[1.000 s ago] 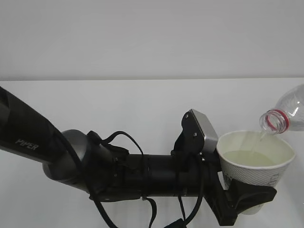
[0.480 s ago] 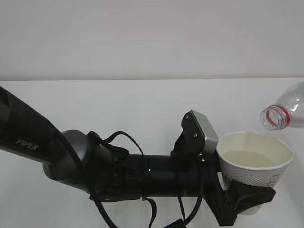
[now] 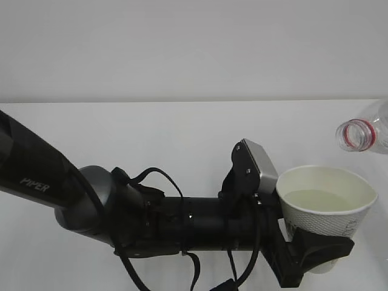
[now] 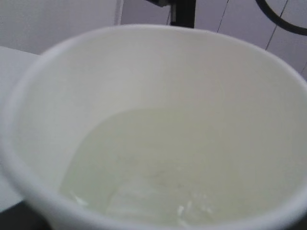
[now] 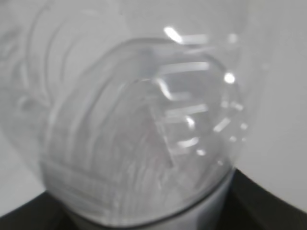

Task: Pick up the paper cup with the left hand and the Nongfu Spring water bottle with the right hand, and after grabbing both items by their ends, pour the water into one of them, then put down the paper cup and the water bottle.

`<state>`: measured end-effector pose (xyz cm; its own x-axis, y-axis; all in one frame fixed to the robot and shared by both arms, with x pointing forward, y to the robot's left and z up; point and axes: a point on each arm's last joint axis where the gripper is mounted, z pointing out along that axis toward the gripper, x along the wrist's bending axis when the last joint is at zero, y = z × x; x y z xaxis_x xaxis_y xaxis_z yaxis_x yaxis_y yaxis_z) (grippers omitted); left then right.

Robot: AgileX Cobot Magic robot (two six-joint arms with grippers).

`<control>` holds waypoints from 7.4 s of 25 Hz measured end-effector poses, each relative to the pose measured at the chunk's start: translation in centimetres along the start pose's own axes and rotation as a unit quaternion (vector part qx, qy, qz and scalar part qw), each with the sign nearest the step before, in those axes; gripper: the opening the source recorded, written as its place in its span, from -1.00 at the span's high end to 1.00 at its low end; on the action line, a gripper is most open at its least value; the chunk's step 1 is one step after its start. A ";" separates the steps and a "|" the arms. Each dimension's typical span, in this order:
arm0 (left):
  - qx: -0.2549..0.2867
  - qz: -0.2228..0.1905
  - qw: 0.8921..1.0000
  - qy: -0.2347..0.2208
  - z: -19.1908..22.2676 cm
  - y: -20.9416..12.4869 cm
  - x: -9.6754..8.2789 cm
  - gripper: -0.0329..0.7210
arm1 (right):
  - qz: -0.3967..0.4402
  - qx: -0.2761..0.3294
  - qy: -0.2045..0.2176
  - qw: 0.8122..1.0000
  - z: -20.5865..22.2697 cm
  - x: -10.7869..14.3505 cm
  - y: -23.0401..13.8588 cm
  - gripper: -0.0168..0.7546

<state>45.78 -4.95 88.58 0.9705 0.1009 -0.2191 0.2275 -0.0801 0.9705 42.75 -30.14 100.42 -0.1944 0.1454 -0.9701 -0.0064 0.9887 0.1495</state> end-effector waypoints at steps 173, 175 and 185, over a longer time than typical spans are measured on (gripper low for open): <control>-0.011 -0.016 0.999 0.027 0.0 0.2 0.5 -0.51 | 0.672 0.023 0.056 0.738 11.4 10.8 -2.0 -0.71; -0.011 -0.016 0.999 0.027 0.0 0.2 0.5 -0.51 | 0.672 0.024 0.057 0.738 10.9 10.7 -2.0 -0.71; -0.016 -0.022 0.999 0.037 0.0 0.3 0.7 -0.51 | 0.674 0.031 0.063 0.735 7.9 10.4 -1.6 -0.71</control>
<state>46.50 -4.86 88.70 0.9508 0.1764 -0.2547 0.2658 -0.0419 0.9631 48.44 -29.97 88.56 -0.0719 0.9944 0.0774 0.3195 -0.0505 0.9462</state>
